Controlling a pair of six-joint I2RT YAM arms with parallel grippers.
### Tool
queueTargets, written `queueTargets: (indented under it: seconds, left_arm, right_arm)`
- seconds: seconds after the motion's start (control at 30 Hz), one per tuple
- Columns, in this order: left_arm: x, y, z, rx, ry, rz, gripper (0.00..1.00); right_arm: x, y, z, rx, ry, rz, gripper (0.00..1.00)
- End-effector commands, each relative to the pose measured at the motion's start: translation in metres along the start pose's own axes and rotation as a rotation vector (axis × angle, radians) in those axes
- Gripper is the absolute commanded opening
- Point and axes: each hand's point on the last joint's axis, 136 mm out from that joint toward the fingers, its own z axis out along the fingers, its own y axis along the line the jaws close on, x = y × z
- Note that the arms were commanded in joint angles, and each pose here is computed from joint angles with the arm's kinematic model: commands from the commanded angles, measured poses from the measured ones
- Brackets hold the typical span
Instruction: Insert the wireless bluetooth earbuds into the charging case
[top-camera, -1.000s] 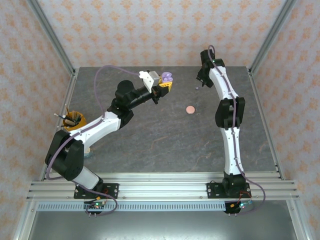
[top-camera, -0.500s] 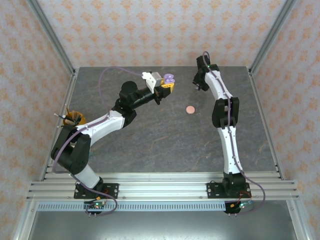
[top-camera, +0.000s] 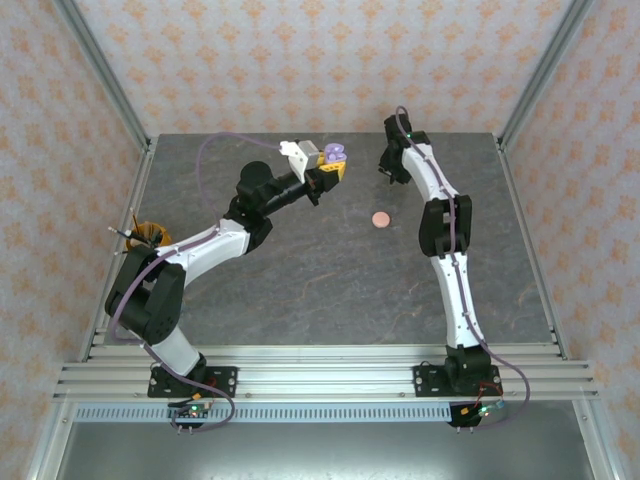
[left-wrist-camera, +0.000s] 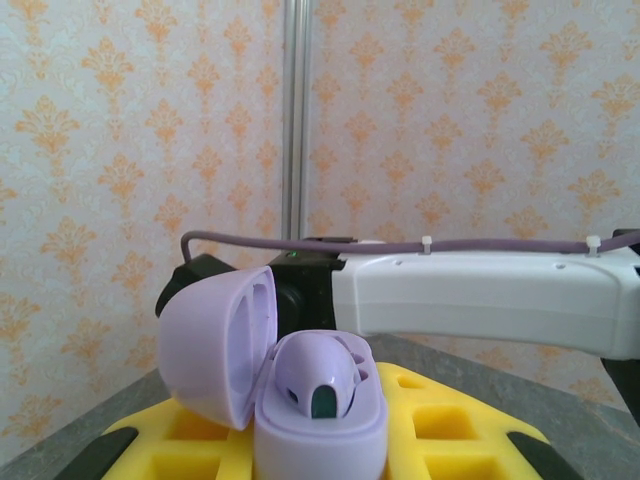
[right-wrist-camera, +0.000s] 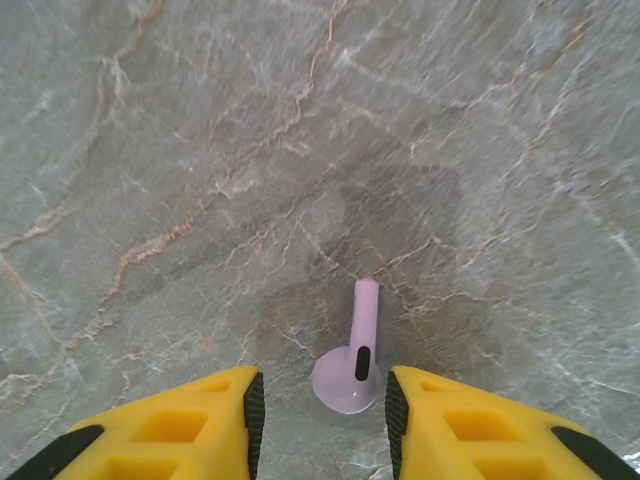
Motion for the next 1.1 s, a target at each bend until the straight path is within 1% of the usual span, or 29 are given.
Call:
queueTargets:
  seconds: [0.0,0.37,0.63,0.9,1.07]
  left_arm:
    - [-0.024,-0.003,0.0,0.022,-0.075,0.028,0.0]
    - [-0.026,-0.001,0.001,0.019,-0.079,0.027,0.0]
    - [-0.024,0.003,0.004,0.015,-0.079,0.019,0.0]
    - [-0.019,0.007,0.005,0.01,-0.079,0.001,0.0]
    - [-0.02,0.007,0.007,0.012,-0.082,-0.009,0.0]
  right_arm:
    - [0.005,-0.007,0.009,0.038,0.011,-0.027,0.38]
    - [-0.004,-0.024,0.015,0.102,-0.023,-0.009,0.39]
    - [-0.004,-0.03,0.025,0.107,-0.019,-0.001,0.38]
    - [-0.002,-0.037,0.033,0.139,-0.016,-0.019,0.31]
    - [0.001,-0.038,0.031,0.146,-0.003,-0.037,0.22]
